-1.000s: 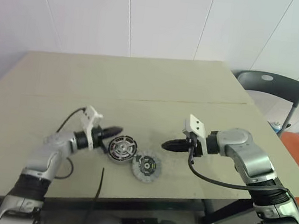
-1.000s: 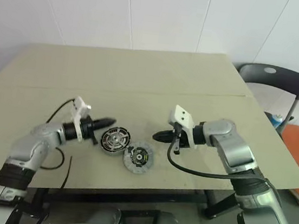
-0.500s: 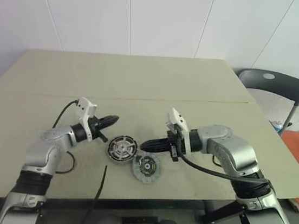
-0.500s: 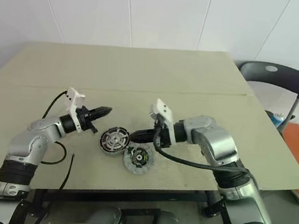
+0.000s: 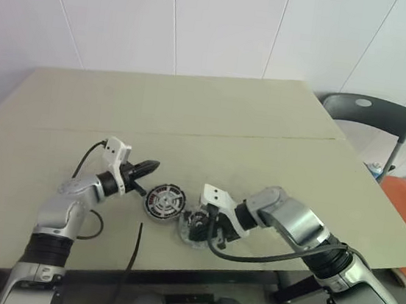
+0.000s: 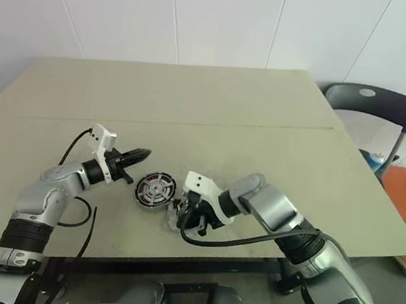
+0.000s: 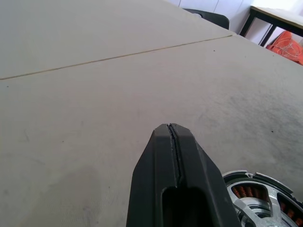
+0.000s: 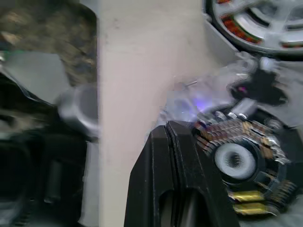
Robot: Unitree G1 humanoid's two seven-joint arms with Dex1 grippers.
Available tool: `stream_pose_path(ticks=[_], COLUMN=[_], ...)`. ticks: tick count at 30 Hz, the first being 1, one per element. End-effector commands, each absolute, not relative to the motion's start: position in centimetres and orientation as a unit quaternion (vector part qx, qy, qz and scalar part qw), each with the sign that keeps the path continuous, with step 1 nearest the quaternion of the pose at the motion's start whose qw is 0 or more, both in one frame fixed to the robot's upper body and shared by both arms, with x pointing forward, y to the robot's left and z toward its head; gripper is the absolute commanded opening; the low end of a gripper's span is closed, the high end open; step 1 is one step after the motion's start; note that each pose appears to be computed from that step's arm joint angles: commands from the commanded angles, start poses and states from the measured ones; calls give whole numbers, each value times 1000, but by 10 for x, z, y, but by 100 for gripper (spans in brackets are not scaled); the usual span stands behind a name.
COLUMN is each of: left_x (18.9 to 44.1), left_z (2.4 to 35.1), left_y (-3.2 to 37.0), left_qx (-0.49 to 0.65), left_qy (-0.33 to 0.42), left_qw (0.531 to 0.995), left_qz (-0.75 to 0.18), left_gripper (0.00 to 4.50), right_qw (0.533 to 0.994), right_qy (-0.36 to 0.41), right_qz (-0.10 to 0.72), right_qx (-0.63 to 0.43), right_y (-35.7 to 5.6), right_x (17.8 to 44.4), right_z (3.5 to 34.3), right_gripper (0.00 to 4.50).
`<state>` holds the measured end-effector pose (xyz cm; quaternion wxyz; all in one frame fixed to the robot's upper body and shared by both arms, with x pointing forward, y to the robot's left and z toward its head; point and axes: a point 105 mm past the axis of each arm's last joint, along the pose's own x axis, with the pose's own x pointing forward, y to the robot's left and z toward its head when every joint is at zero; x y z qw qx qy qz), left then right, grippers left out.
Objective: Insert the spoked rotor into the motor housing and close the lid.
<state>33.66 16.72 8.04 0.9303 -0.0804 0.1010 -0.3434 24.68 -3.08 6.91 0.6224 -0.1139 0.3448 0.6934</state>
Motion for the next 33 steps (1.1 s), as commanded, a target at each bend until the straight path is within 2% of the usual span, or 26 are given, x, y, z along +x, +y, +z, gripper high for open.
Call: stream_pose_path(ticks=[1, 10, 15, 25, 33], left_x=[340, 338, 308, 253, 232], left_z=[90, 91, 89, 100, 92], left_y=[171, 173, 175, 228, 214], left_qx=[-73, -71, -35, 63, 38], left_qy=[79, 77, 104, 167, 211], left_qw=[936, 934, 909, 885, 855], left_qz=[-336, -342, -401, -431, -472], left_gripper=[3, 3, 3, 3, 3], right_qw=[612, 588, 597, 601, 603], right_qy=[316, 314, 315, 281, 229], right_qz=[714, 704, 679, 661, 627], right_qx=[-126, -246, -290, -350, -437], right_y=[-25, -35, -46, -58, -65], right_x=[247, 254, 267, 281, 306], right_z=[86, 67, 57, 54, 58], right_gripper=[0, 0, 0, 0, 0])
